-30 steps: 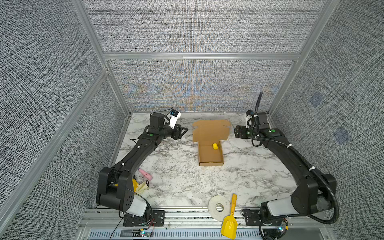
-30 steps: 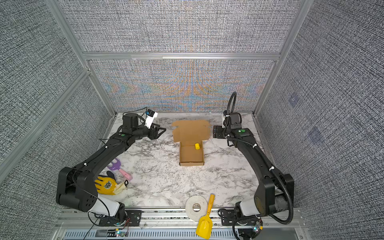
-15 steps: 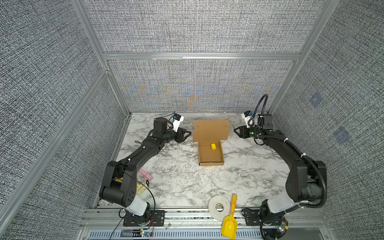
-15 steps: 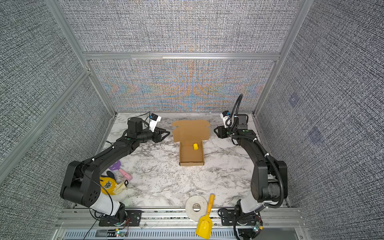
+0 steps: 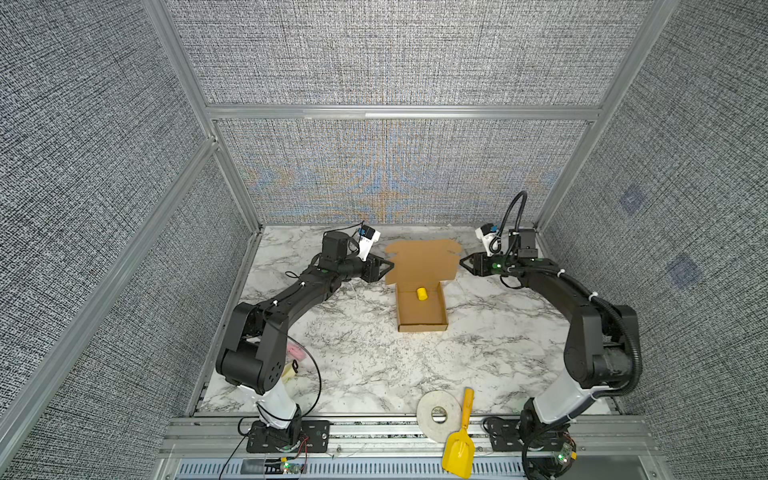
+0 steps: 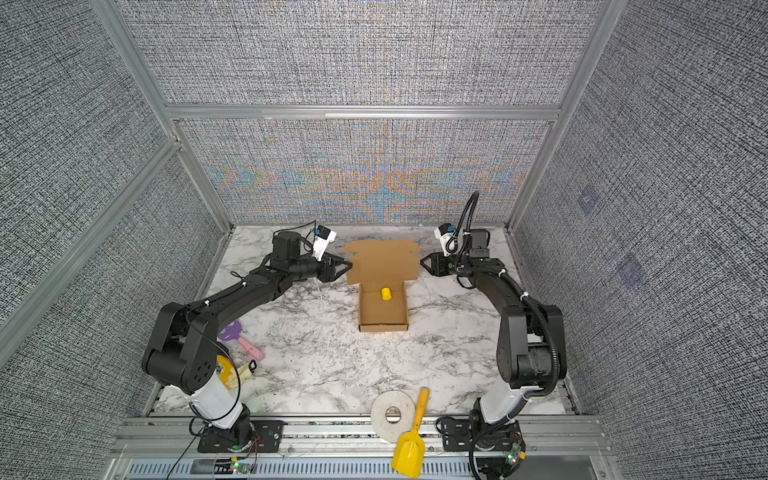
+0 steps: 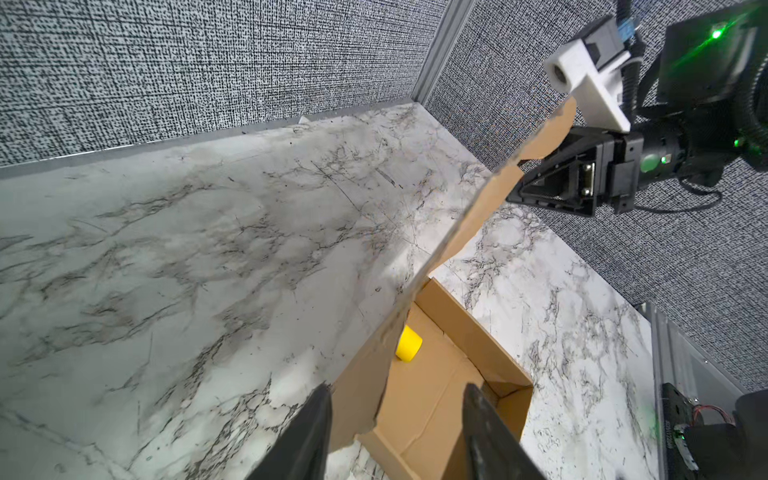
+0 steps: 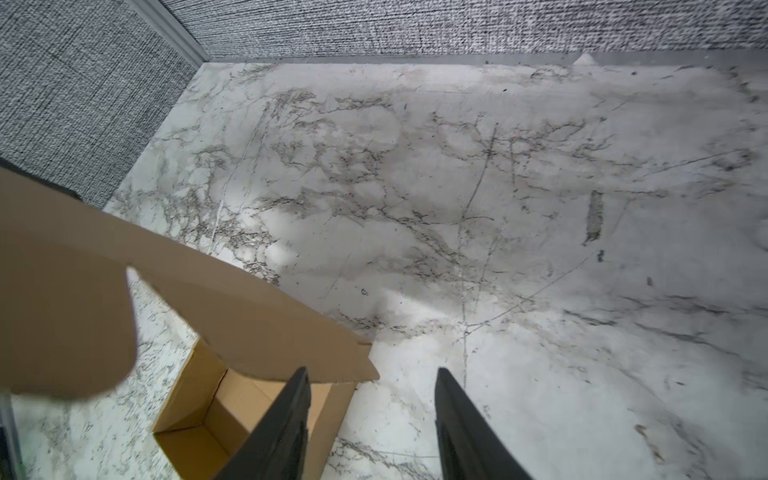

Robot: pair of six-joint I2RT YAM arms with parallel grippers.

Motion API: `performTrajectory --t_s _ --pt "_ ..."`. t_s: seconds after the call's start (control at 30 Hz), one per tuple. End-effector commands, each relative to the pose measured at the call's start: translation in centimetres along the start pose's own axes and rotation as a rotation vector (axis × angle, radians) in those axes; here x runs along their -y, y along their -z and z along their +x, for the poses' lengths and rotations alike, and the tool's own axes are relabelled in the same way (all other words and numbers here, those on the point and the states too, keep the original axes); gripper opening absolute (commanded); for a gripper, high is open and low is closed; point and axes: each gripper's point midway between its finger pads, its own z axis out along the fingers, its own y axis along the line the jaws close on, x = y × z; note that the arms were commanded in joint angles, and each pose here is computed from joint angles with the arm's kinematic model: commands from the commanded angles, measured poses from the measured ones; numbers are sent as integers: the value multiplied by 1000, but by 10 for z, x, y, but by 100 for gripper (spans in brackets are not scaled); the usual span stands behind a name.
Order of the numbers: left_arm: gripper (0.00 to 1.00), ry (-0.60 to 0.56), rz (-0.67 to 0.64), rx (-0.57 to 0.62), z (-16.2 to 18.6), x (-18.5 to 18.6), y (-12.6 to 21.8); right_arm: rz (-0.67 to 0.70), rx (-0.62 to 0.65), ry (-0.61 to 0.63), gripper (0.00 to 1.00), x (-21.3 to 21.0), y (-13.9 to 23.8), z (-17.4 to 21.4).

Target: Fold the paper box

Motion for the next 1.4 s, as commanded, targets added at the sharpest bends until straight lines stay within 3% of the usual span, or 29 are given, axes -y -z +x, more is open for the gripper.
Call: performTrajectory --t_s 0.0,0.23,0.47,0.73,0.97,1.17,1.37 --pt "43 11 31 0 -2 5 -1 -62 17 31 50 -15 0 0" --pt "26 23 16 -8 5 4 -2 -99 10 25 50 -34 4 22" --pt "26 6 -21 -8 10 2 4 76 92 9 50 6 20 0" --pt "25 -29 -39 13 8 1 6 0 95 -55 47 22 -19 -34" --pt "17 -38 -44 14 5 1 7 -57 40 17 46 -10 -36 -12" --pt "6 -10 -17 15 5 5 7 -56 47 -24 45 -25 -21 14" --pt "5 -23 -16 20 5 9 9 -60 70 -9 45 -52 -6 28"
